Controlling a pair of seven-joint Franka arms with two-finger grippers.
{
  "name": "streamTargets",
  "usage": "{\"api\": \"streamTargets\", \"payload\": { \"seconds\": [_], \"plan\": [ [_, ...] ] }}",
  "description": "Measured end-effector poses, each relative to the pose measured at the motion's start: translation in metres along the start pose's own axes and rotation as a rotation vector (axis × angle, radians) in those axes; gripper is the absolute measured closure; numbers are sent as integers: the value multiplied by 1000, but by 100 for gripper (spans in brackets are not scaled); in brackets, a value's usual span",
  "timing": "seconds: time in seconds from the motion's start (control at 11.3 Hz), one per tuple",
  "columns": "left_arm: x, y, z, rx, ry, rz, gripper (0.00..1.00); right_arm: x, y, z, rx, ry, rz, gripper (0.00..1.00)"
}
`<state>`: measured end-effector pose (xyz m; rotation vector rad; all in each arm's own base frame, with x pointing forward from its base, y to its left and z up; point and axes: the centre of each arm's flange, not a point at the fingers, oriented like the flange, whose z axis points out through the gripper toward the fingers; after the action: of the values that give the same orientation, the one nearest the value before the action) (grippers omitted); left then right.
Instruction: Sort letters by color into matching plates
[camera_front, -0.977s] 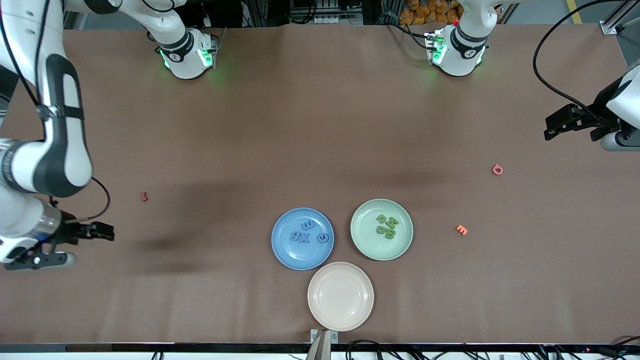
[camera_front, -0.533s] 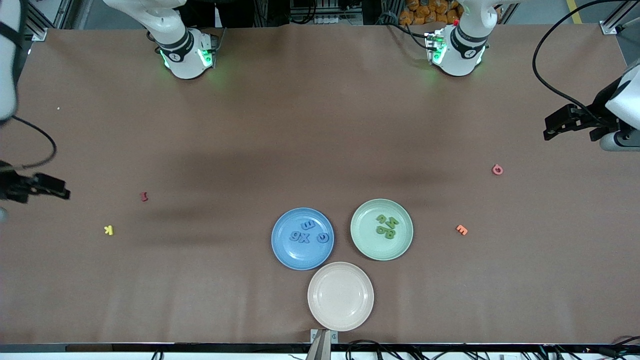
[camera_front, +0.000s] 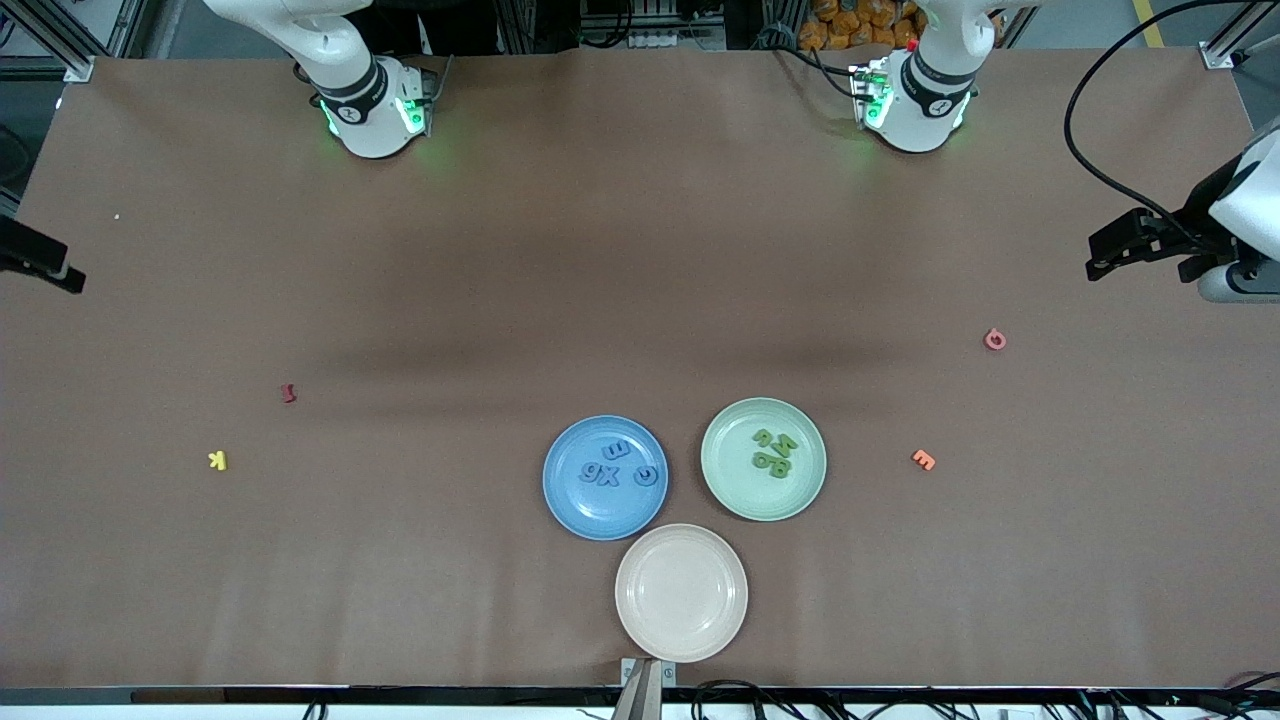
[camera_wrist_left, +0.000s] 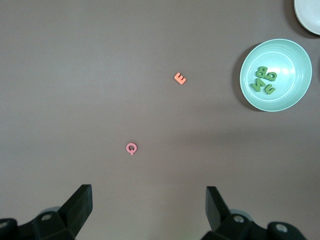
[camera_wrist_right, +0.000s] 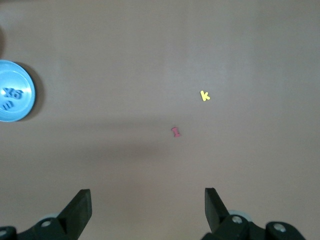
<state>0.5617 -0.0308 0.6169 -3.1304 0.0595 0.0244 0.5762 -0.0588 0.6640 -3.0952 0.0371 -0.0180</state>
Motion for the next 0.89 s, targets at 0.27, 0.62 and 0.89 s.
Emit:
{"api": "streamTargets", "payload": {
  "seconds": [0.27, 0.62, 0.89],
  "plan": [
    [0, 1, 0, 0, 0, 1, 0, -3, -17, 1, 4, -6, 76, 0],
    [0, 0, 0, 0, 0, 1, 0, 8, -22, 42, -21, -24, 153, 0],
    [0, 1, 0, 0, 0, 1, 0, 10, -40, 49, -31, -24, 168, 0]
  ]
}}
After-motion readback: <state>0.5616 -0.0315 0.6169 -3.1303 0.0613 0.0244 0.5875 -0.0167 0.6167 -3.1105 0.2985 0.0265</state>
